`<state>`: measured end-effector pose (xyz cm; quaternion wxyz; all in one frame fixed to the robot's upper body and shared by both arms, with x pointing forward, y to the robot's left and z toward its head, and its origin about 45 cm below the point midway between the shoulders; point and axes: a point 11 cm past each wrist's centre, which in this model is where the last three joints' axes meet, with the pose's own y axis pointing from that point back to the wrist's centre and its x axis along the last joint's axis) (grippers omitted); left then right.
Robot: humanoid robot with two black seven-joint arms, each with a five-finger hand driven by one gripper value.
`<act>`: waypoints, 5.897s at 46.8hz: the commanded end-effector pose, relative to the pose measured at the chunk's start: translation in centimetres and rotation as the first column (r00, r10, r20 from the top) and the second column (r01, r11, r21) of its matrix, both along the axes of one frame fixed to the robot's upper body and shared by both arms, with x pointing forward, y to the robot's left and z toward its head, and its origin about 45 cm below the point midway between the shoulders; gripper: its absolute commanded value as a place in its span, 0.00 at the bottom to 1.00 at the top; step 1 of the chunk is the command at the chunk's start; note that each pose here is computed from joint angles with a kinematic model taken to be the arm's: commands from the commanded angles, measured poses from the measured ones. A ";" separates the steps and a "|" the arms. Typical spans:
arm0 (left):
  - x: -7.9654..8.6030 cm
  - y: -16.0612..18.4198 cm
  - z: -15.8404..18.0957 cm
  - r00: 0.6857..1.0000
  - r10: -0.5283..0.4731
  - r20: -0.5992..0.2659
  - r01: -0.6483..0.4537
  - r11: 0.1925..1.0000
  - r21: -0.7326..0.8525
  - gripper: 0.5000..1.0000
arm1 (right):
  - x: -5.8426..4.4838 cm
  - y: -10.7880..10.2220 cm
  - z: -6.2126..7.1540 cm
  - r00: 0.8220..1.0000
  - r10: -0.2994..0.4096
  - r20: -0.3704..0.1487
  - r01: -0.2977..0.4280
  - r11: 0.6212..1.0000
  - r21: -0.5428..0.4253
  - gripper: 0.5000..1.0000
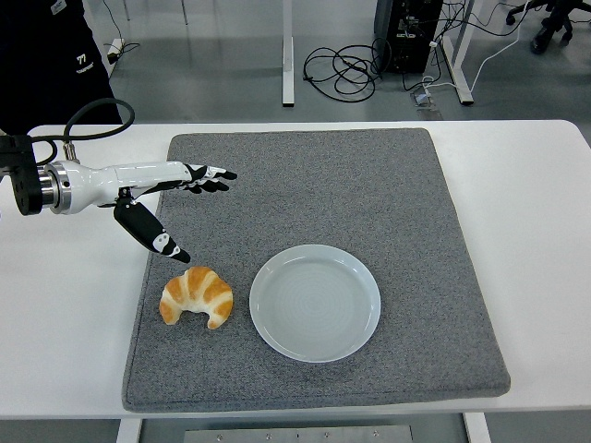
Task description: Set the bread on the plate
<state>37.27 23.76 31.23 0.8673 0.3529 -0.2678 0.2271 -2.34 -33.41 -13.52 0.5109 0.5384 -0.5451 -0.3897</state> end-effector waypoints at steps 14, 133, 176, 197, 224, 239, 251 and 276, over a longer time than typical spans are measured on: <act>-1.6 1.1 -4.7 0.999 -0.024 0.042 0.021 0.998 0.065 0.90 | 0.5 0.0 0.0 1.000 0.000 0.007 0.000 1.000 0.000 1.00; -0.8 -1.0 -8.2 0.970 -0.086 0.229 0.092 0.996 -0.014 0.00 | 0.4 -0.2 0.0 1.000 0.001 0.006 -0.001 1.000 -0.008 1.00; 2.1 1.1 -2.7 0.960 0.030 0.277 -0.009 0.997 -0.075 0.00 | 0.2 -0.1 0.0 1.000 0.001 0.002 -0.001 1.000 -0.006 1.00; 3.9 -2.7 2.5 0.937 -0.066 0.342 0.086 0.995 -0.044 0.00 | 0.2 -0.1 0.0 1.000 0.000 0.003 0.000 1.000 -0.006 1.00; 3.0 -13.4 3.0 0.914 -0.217 0.343 0.234 0.972 -0.009 0.00 | 0.0 -0.1 0.0 1.000 -0.001 0.000 0.001 1.000 -0.005 1.00; 1.3 -18.3 2.5 0.893 -0.309 0.328 0.323 0.946 0.014 0.00 | -0.1 -0.1 0.0 1.000 -0.002 -0.001 0.002 1.000 -0.006 1.00; -0.1 -19.6 -0.7 0.900 -0.318 0.297 0.340 0.940 -0.025 0.00 | -0.1 -0.1 0.0 1.000 -0.002 -0.001 0.002 1.000 -0.006 1.00; -1.3 -19.7 -7.6 0.934 -0.272 0.230 0.294 0.953 -0.068 0.00 | -0.1 -0.2 0.0 1.000 -0.002 -0.001 0.002 1.000 -0.008 1.00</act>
